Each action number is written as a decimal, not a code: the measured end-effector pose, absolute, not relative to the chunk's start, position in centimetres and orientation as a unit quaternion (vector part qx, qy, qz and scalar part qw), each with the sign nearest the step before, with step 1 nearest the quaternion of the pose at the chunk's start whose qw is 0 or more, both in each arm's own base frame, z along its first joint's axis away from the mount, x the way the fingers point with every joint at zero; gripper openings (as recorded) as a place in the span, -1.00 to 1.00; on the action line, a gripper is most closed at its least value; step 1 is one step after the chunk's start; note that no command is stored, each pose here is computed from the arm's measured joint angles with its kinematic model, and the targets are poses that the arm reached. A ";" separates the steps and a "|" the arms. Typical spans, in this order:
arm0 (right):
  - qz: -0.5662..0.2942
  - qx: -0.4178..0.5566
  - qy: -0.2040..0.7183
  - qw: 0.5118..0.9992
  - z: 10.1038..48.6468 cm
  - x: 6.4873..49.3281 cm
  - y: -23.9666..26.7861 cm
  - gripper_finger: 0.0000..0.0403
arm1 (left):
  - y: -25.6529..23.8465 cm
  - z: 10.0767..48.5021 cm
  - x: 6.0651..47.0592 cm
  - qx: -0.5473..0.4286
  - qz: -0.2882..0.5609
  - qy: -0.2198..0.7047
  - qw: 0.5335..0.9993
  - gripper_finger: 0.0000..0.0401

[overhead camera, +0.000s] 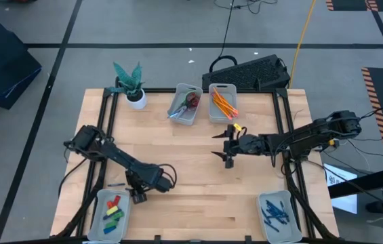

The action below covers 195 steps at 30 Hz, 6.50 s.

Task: Sort crayons/erasers/pens/pencils in bins
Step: Put the blue crayon into the bottom right bin

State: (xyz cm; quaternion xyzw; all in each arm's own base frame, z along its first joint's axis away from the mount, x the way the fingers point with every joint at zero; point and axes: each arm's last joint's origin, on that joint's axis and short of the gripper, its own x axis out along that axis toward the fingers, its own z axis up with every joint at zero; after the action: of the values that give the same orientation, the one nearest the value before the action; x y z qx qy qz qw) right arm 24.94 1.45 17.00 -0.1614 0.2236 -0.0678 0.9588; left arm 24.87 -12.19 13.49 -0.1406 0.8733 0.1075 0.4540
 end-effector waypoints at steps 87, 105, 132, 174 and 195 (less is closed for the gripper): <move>0.030 -0.087 0.214 0.972 17.1 23.7 7.0 0.44 | -10.7 10.0 30.8 -0.034 0.102 0.307 0.946 -0.85; -0.003 0.051 -0.021 0.998 19.7 27.1 7.5 0.21 | -8.0 20.8 34.2 -0.052 0.034 -0.133 0.989 -0.91; 0.005 0.024 -0.055 0.998 21.5 27.8 7.4 -0.91 | -8.1 23.0 36.6 -0.011 0.003 -0.128 0.992 -0.84; -0.031 0.122 0.752 0.647 18.2 12.6 24.2 -0.44 | -14.6 16.0 25.0 -0.187 0.169 0.518 0.817 0.11; -0.009 0.110 0.702 0.703 20.3 13.5 23.2 -0.15 | -14.1 11.9 25.4 -0.227 0.303 0.531 0.758 0.11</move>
State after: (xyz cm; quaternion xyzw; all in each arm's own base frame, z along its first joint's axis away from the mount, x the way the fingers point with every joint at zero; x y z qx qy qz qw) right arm 13.46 23.17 20.30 0.1105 0.7025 -0.0094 0.7030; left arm 25.42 -14.09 11.87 -0.2275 0.5311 0.3034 0.7577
